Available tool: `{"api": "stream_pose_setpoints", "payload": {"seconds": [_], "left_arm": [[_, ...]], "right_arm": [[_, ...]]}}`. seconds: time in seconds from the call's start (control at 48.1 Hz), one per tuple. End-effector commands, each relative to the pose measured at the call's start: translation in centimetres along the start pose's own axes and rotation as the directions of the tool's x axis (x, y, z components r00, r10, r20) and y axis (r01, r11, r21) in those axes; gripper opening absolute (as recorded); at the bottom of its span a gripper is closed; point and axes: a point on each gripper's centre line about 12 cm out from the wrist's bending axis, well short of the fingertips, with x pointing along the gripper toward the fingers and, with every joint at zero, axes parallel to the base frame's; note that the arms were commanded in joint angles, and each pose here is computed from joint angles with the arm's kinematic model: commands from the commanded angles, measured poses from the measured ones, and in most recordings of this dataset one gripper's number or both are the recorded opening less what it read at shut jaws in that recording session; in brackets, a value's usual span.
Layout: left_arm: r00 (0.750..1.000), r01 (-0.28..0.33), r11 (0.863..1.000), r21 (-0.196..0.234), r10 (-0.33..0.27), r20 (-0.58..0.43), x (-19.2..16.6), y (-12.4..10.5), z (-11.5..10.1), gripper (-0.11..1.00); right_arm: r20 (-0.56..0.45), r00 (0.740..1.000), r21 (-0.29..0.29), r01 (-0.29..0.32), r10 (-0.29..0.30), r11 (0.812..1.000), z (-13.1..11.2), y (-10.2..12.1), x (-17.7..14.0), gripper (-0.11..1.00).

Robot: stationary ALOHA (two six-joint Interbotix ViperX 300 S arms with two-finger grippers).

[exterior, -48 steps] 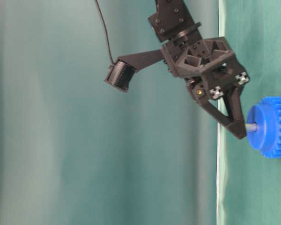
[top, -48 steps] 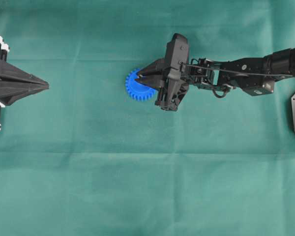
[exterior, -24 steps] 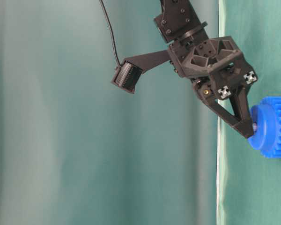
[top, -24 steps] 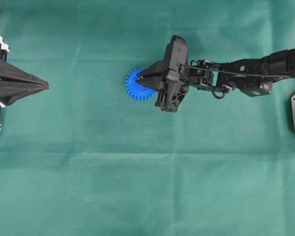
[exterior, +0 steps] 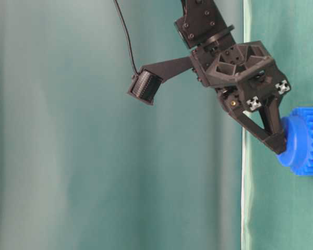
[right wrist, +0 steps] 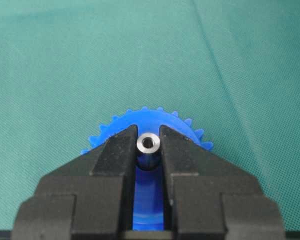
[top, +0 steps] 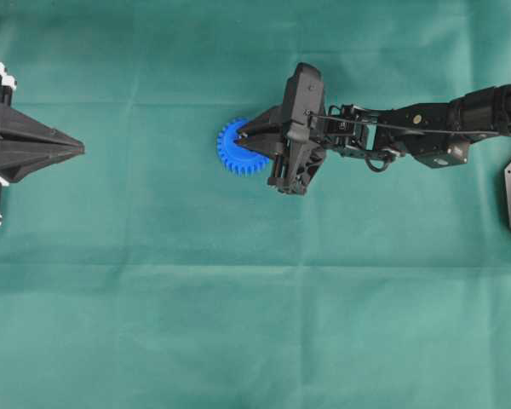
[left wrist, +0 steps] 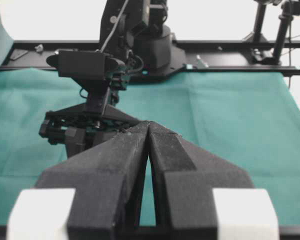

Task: Insert the shaft placed at a random location into the center hole of the medium gear at another random location.
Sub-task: 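Lower the shaft with the right gripper into the gear's center hole, then open the right gripper and raise it away from the gear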

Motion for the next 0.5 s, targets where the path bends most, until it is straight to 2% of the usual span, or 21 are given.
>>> {"api": "stream_pose_setpoints", "payload": {"seconds": [0.0,0.333,0.395,0.478], "left_arm": [[1.0,-0.001,1.0,0.005,0.001,0.021,0.26,0.03,0.87,0.0],[1.0,-0.001,1.0,0.003,0.001,0.021,0.26,0.04,0.87,0.0],[1.0,-0.001,1.0,0.003,0.001,0.021,0.26,0.03,0.87,0.0],[1.0,-0.001,1.0,0.005,0.001,0.021,0.26,0.03,0.87,0.0]], "right_arm": [[0.026,1.0,0.001,-0.003,0.003,1.0,0.87,0.16,0.0,0.14],[0.026,1.0,0.003,-0.004,0.004,1.0,0.99,0.23,0.06,0.16],[0.027,1.0,0.006,-0.003,0.003,1.0,1.05,0.21,0.08,0.3],[0.03,1.0,0.013,0.0,-0.001,1.0,1.21,0.18,0.14,0.56]]}}
